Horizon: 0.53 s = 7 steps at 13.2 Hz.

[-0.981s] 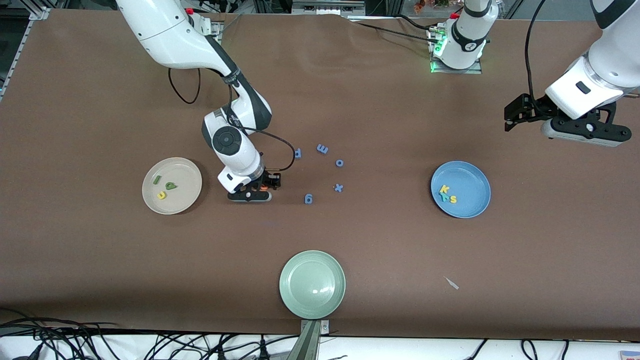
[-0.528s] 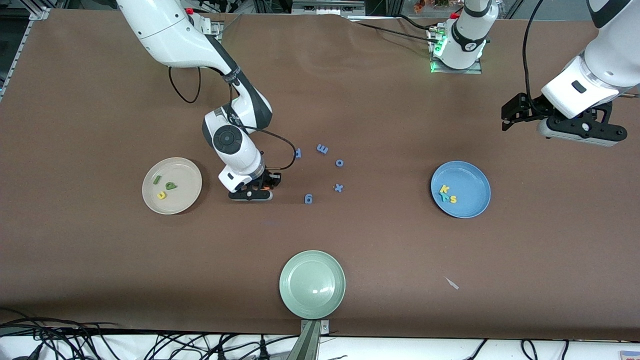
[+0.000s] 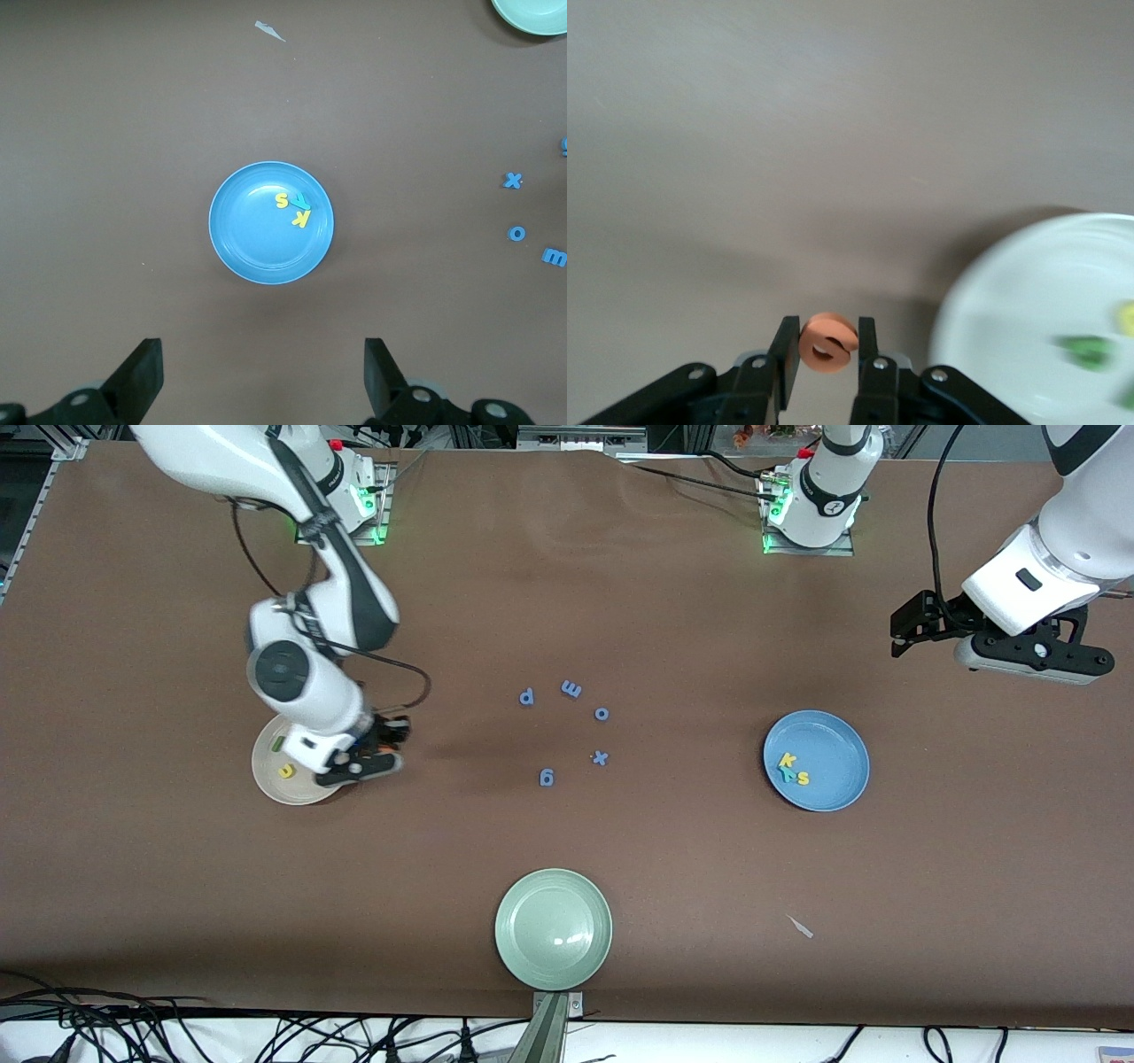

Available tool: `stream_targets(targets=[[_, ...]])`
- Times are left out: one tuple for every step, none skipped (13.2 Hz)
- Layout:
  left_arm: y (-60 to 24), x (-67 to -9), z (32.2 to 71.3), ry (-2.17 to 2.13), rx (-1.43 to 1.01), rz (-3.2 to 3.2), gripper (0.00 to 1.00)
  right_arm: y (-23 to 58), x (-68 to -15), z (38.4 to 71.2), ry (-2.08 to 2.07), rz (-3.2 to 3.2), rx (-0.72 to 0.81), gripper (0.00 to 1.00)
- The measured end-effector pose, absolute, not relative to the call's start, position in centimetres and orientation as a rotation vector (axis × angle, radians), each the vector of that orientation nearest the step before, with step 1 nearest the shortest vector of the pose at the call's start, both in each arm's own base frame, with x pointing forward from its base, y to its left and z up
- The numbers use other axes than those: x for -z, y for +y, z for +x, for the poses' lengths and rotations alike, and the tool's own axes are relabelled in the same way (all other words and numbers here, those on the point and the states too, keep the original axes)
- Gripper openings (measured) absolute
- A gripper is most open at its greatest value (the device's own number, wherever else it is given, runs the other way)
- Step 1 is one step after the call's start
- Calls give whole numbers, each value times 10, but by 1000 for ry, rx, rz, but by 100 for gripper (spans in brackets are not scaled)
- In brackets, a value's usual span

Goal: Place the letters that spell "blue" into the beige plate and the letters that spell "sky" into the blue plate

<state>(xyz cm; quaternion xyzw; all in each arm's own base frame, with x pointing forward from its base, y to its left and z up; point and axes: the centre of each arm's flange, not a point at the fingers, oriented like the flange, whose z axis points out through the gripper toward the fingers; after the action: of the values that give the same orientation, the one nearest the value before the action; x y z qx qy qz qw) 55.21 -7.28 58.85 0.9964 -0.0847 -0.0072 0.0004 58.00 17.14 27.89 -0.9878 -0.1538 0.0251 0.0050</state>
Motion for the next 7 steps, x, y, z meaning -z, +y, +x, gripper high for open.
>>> stream_targets(targets=[[-73, -589, 552, -266, 23, 3129, 100, 138, -284, 575, -540, -3085, -89, 30], [-73, -588, 552, -266, 23, 3129, 100, 107, -286, 569, -567, -3083, -110, 30], [-73, -589, 552, -266, 23, 3129, 100, 84, -286, 562, -572, -3084, -135, 30], [-73, -589, 552, -267, 23, 3129, 100, 72, -286, 556, -577, -3083, -160, 35], [-73, -589, 552, -267, 23, 3129, 100, 70, -289, 553, -583, -3081, -172, 45], [-73, -589, 552, -267, 23, 3129, 100, 73, -295, 553, -590, -3080, -164, 57], [-73, -589, 552, -267, 23, 3129, 100, 76, -305, 553, -598, -3080, -152, 68]])
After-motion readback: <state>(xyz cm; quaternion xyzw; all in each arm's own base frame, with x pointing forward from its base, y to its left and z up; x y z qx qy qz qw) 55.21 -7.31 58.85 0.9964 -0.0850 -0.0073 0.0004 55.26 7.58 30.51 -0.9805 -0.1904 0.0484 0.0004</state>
